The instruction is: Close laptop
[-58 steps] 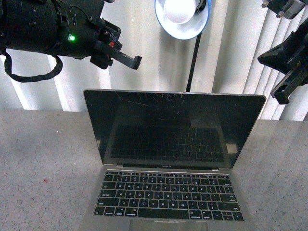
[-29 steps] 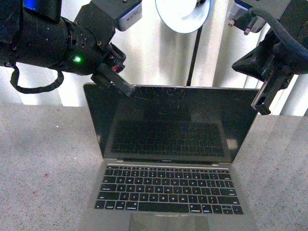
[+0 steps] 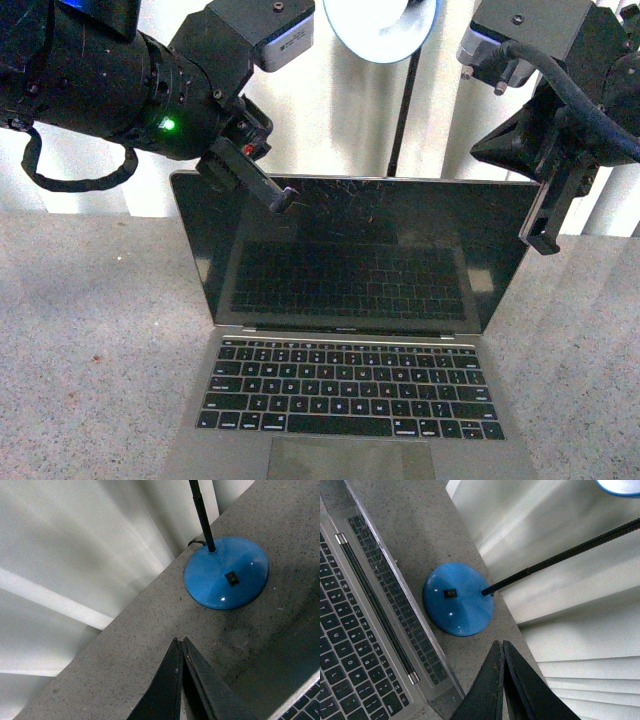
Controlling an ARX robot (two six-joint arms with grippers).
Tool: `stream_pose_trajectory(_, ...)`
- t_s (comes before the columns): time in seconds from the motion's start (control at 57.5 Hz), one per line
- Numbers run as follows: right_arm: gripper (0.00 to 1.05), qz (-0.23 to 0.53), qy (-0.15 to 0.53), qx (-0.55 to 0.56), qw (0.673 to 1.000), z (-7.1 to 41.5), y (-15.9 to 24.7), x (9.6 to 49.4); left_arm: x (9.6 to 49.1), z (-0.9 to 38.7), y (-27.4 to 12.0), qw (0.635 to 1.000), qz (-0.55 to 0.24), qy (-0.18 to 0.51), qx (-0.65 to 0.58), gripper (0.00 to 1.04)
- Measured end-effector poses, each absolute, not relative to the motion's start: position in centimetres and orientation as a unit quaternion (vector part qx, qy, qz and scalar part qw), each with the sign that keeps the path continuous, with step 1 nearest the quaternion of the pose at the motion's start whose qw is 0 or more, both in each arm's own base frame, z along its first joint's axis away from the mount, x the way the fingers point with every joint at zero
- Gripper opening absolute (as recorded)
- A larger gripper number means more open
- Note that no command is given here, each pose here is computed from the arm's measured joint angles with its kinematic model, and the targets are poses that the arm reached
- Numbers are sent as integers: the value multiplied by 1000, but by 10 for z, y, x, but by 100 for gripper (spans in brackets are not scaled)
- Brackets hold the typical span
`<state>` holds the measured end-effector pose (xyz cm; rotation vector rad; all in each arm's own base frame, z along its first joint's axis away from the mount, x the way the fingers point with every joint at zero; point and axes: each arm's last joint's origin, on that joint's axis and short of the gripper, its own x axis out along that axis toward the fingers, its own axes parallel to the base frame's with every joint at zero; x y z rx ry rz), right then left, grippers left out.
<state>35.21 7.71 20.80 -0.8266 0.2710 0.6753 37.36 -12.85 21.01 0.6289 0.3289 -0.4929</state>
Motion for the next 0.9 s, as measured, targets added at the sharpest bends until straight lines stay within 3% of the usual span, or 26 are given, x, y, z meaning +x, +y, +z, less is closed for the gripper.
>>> stream_pose_trajectory(0.904, 3, 401, 171, -402, 805, 181, 84, 319, 345, 186, -117, 885, -277, 218, 305, 4)
